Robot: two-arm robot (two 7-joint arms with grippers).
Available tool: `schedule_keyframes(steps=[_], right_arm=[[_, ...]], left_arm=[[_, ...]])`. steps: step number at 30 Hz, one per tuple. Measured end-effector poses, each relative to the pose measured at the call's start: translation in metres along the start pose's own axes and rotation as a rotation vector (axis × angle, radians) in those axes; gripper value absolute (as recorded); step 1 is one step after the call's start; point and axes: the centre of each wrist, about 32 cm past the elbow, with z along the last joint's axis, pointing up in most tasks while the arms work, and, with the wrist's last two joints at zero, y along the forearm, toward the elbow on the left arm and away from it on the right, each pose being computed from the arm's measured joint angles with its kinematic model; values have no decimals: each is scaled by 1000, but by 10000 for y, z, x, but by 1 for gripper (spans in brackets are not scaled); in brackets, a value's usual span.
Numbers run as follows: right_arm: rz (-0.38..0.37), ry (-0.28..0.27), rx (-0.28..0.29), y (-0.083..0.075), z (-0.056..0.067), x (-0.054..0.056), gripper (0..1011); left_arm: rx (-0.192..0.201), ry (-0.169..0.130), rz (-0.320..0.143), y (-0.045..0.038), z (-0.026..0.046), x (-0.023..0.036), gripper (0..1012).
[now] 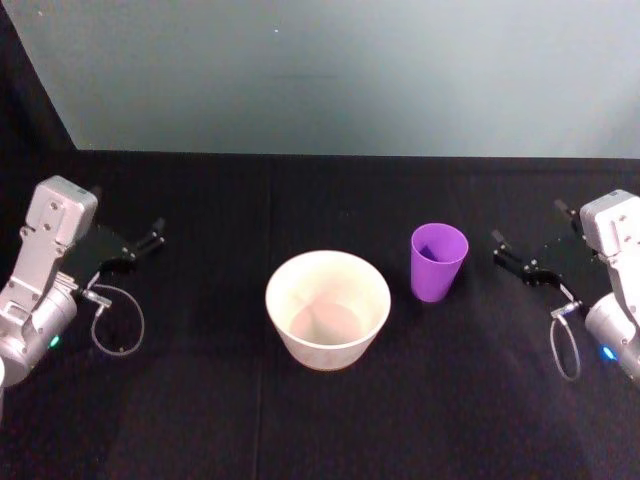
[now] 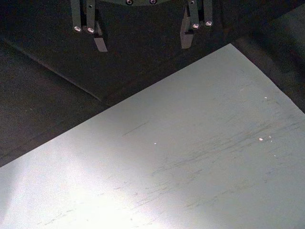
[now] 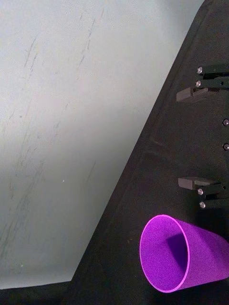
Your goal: Pick up the cup and pour the mung beans from the cup into the bowl.
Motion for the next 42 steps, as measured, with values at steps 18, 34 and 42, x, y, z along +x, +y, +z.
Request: schedule_keyframes(steps=[18,34,42], right_arm=[[113,101,60,-369,-121,59,1002],[309,216,88,-366,-367,-137,1002],[302,267,103,-254,-384,-217,1000]], left_arm=[[0,0,0,0,0,0,1000],[0,0,0,0,0,0,1000],[0,0,0,0,0,0,1000]])
